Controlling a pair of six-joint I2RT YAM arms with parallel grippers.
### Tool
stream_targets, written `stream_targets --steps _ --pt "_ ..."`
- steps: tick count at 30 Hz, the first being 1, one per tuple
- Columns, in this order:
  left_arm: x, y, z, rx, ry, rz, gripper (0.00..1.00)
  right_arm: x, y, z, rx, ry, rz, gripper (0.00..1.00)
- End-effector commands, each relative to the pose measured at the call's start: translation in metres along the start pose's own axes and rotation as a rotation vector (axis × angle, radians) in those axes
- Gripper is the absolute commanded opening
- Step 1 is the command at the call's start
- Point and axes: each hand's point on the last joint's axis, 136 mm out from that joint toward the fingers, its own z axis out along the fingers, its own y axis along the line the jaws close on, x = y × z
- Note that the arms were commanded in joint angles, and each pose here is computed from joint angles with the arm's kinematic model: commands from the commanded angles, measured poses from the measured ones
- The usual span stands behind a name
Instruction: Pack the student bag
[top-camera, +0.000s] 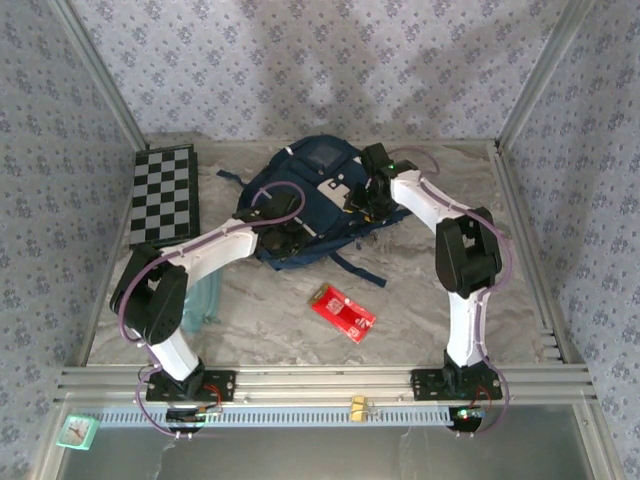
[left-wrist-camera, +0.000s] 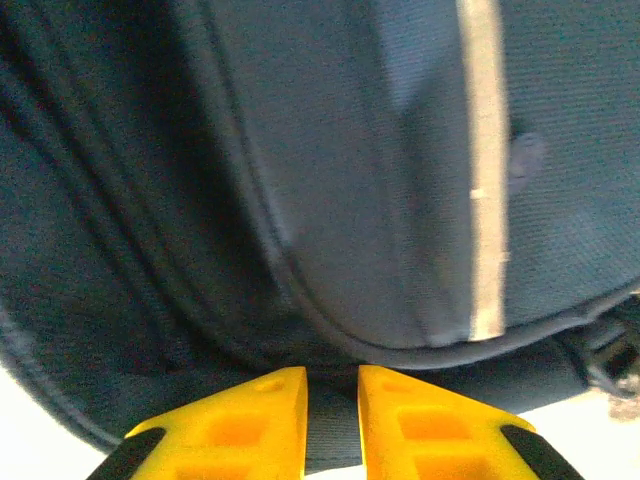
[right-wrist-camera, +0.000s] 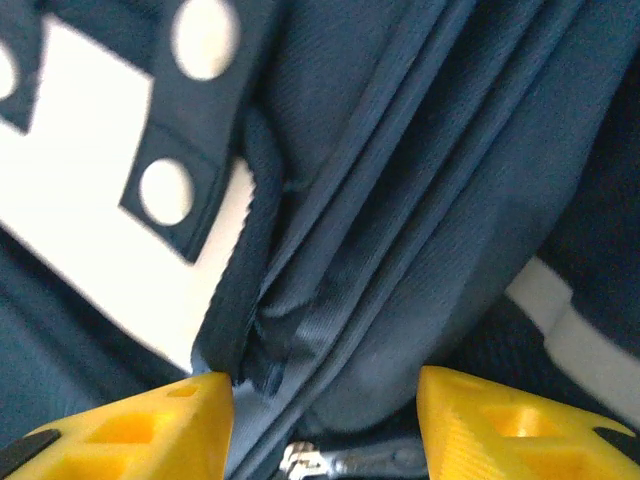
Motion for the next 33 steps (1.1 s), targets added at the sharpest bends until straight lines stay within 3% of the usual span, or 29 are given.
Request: stream_targets --steps 1,5,10,18,23,33 --pt "0.012 0.012 0.008 -0.037 0.023 0.038 0.20 -0.009 -0.009 0.007 0.065 -0.012 0.070 0.54" --pt "0.022 0.034 0.017 -0.106 0.042 0.059 0.19 -0.020 -0.006 0.013 0.072 -0.032 0.080 0.56" --pt "0.029 0.048 0.026 -0.139 0.056 0.065 0.17 -0.029 0.012 -0.008 0.042 -0.114 0.080 0.59" --pt "0.032 0.050 0.032 -0.153 0.069 0.073 0.16 -0.027 0.019 -0.010 0.051 -0.117 0.125 0.53" --pt "0.030 0.055 0.030 -0.173 0.052 0.081 0.16 -0.025 0.021 -0.036 0.057 -0.198 0.112 0.56" --pt "0.032 0.051 0.032 -0.165 0.061 0.083 0.16 -0.018 0.015 0.017 0.098 -0.068 0.124 0.52"
